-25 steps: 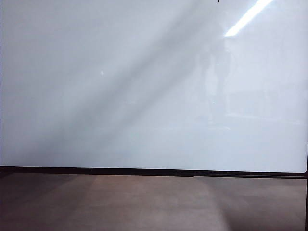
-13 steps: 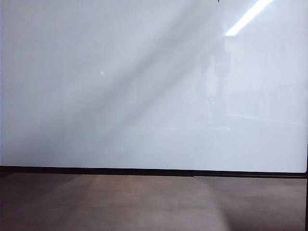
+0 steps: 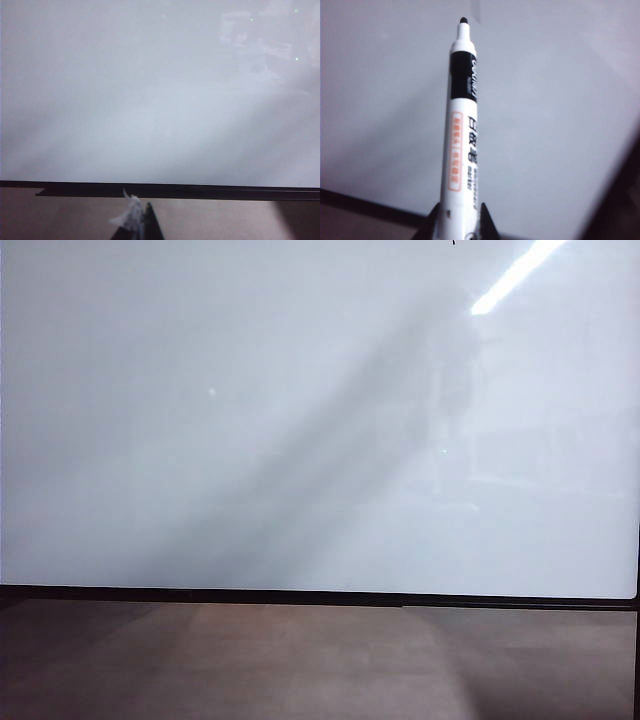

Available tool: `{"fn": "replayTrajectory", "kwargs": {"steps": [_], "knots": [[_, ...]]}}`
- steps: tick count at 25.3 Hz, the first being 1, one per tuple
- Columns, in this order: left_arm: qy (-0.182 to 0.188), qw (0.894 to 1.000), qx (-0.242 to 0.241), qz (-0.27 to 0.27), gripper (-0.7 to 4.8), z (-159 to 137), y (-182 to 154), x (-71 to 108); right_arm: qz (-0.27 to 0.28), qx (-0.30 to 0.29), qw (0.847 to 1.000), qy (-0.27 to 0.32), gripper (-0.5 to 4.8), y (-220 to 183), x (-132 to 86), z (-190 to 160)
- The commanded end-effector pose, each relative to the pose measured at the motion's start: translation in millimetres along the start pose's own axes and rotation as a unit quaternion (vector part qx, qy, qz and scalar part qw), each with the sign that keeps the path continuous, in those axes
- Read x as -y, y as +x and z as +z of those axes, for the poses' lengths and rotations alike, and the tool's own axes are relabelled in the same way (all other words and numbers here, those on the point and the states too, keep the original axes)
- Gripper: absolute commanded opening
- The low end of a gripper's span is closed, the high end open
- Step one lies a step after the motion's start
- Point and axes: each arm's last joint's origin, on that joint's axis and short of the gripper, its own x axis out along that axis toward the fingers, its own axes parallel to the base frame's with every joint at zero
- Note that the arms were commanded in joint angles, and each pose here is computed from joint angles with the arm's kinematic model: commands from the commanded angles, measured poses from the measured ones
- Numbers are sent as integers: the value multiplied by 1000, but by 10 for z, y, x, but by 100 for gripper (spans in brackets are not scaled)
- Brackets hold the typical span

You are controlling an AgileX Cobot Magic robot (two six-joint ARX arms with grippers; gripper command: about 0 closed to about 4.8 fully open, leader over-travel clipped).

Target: Reach to the right to find the marker pen, pick it up, and write the number 17 on the whiteboard.

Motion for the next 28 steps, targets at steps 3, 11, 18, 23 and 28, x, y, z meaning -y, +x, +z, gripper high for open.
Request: {"fn": "replayTrajectory", "kwargs": {"steps": [3, 11, 18, 23, 28], "knots": [[-1, 1000, 3, -2, -5, 8, 0, 2, -61, -13, 998, 3, -4, -212, 118, -605], [-1, 1000, 3, -2, -5, 7, 0, 2, -125, 6, 991, 51, -4, -378, 184, -1491], [-1, 1000, 2, -2, -5, 6, -1, 2, -109, 4, 991, 77, -4, -387, 184, -1812], [-1, 1000, 1, -2, -5, 3, -2, 2, -103, -4, 993, 63, -4, -383, 172, -1829], [-1, 1000, 1, -2, -5, 3, -2, 2, -97, -4, 994, 57, -4, -381, 161, -1827]]}}
